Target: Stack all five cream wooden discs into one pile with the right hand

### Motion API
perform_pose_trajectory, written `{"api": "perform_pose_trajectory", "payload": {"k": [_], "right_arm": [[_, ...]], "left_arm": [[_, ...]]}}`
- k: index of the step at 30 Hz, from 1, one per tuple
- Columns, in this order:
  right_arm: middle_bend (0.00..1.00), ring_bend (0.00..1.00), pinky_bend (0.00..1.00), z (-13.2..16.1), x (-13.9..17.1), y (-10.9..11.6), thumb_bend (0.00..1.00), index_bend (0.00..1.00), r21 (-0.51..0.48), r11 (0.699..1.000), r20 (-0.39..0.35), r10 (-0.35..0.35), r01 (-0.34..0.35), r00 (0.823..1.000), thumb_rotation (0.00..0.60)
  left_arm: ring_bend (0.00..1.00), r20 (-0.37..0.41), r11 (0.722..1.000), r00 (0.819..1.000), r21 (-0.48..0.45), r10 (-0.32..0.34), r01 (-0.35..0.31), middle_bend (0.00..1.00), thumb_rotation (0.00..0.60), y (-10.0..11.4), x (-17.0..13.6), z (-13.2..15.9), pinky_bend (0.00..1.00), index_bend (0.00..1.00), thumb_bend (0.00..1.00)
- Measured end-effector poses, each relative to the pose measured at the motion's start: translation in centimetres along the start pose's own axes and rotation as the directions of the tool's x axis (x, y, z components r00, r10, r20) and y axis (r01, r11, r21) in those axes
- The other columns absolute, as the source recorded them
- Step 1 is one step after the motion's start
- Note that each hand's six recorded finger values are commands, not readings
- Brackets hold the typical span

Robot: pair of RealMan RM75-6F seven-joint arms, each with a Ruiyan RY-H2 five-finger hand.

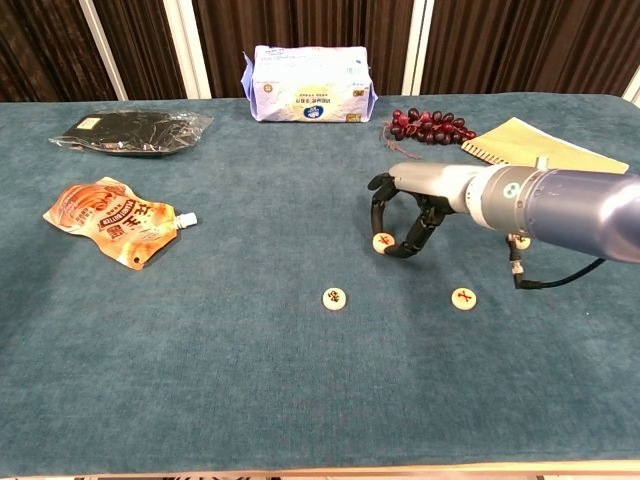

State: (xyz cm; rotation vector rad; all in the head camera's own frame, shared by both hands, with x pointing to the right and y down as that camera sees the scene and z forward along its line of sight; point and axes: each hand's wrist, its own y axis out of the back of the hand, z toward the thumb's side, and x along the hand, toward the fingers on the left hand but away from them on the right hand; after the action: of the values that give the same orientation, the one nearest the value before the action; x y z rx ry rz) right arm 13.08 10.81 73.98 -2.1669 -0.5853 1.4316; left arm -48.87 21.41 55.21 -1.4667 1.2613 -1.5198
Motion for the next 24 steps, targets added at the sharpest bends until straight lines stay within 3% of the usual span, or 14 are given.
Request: {"api": "perform_pose_trajectory", "payload": {"k": [24], "right_arm": [[0.00,0.00,0.00,0.2,-1.6,-0.1,0.48,0.55,0.012,1.000,0.023,0.002,-0.002,1.000,0.600]], "left_arm": [[0.00,0.002,1.000,1.000,0.004,-0.001,0.001,0.00,0.600,-0.1,0.0,0.1,0.00,0.13,0.62]]}}
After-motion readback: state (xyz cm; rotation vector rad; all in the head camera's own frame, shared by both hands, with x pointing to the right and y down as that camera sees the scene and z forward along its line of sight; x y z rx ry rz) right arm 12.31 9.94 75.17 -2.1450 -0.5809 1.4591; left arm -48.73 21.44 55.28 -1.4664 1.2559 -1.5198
